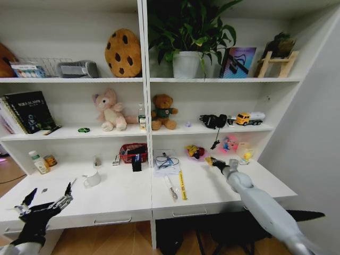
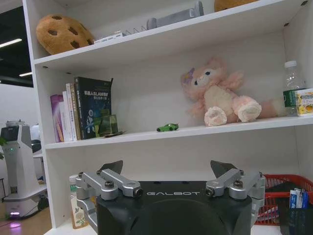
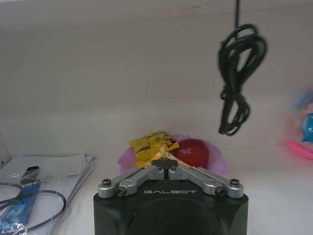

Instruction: Organize the objects on the table.

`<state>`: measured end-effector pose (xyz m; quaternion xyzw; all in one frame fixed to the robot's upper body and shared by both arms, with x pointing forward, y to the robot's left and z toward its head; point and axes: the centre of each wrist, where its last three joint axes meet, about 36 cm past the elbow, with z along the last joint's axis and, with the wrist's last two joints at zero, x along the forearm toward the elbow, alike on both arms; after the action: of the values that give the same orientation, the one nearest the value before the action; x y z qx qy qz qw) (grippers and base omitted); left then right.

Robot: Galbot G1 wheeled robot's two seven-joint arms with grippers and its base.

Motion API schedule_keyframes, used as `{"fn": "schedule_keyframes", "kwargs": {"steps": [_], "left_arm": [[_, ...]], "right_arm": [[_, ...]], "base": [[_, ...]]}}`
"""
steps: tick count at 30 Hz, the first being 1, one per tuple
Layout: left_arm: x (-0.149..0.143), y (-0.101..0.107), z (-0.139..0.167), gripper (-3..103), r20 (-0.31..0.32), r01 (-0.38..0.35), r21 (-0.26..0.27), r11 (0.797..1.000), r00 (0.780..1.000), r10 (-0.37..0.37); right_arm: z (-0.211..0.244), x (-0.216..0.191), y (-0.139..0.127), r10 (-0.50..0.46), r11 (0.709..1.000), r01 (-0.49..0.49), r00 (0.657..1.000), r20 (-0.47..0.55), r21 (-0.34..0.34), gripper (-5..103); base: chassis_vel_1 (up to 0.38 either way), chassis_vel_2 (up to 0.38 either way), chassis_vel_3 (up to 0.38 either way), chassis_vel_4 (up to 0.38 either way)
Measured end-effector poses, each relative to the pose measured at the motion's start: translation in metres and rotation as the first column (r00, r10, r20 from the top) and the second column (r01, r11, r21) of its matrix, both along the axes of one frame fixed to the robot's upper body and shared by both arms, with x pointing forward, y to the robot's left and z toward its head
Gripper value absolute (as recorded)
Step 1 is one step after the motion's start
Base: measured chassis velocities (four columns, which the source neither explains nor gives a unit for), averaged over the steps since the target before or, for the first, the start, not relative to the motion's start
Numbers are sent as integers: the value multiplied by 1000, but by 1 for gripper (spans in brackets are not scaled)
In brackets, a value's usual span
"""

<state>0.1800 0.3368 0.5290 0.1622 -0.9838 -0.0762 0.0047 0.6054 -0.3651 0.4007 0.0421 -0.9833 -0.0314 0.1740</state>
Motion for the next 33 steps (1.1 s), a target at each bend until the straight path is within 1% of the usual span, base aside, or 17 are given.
{"fn": "schedule_keyframes", "kwargs": {"steps": [1, 2, 4, 5, 7, 9, 11, 16, 17, 18, 21, 33], "left_arm": [[0, 0, 0, 98, 0, 0, 0, 1000, 1000, 0], [0, 0, 0, 98, 0, 0, 0, 1000, 1000, 0], [0, 0, 0, 98, 0, 0, 0, 1000, 1000, 0], [0, 0, 0, 98, 0, 0, 0, 1000, 1000, 0], [0, 0, 0, 98, 0, 0, 0, 1000, 1000, 0], [0, 0, 0, 98, 0, 0, 0, 1000, 1000, 0], [0, 0, 0, 98, 0, 0, 0, 1000, 1000, 0], [0, 0, 0, 98, 0, 0, 0, 1000, 1000, 0], [0, 0, 0, 98, 0, 0, 0, 1000, 1000, 0], [0, 0, 0, 98, 0, 0, 0, 1000, 1000, 0], [0, 0, 0, 98, 0, 0, 0, 1000, 1000, 0], [0, 0, 0, 98, 0, 0, 0, 1000, 1000, 0]], "right_arm": [[0, 11, 8, 3, 1000, -3, 1000, -1, -3, 0], [0, 11, 8, 3, 1000, -3, 1000, -1, -3, 0], [-4, 28, 23, 1, 1000, -1, 1000, 0, -13, 0], [-4, 28, 23, 1, 1000, -1, 1000, 0, -13, 0], [-6, 39, 35, -3, 999, 3, 1000, 17, -36, 0], [-7, 40, 37, -5, 999, 6, 1000, 20, -41, 0], [-10, 45, 42, -19, 998, 21, 999, 33, -59, 0], [-15, 46, 39, -42, 996, 47, 997, 62, -73, 0], [-19, 45, 35, -68, 995, 73, 995, 79, -62, 0], [-21, 43, 31, -76, 996, 81, 993, 85, -49, 0], [-22, 39, 25, -80, 996, 83, 993, 82, -34, 0], [-25, 35, 19, -83, 996, 85, 994, 75, -30, 0]], "base": [[0, 0, 0, 0], [0, 0, 0, 0], [0, 0, 0, 0], [0, 0, 0, 0], [0, 0, 0, 0], [0, 0, 0, 0], [0, 0, 0, 0], [0, 0, 0, 0], [0, 0, 0, 0], [0, 0, 0, 0], [0, 0, 0, 0], [0, 0, 0, 0]]}}
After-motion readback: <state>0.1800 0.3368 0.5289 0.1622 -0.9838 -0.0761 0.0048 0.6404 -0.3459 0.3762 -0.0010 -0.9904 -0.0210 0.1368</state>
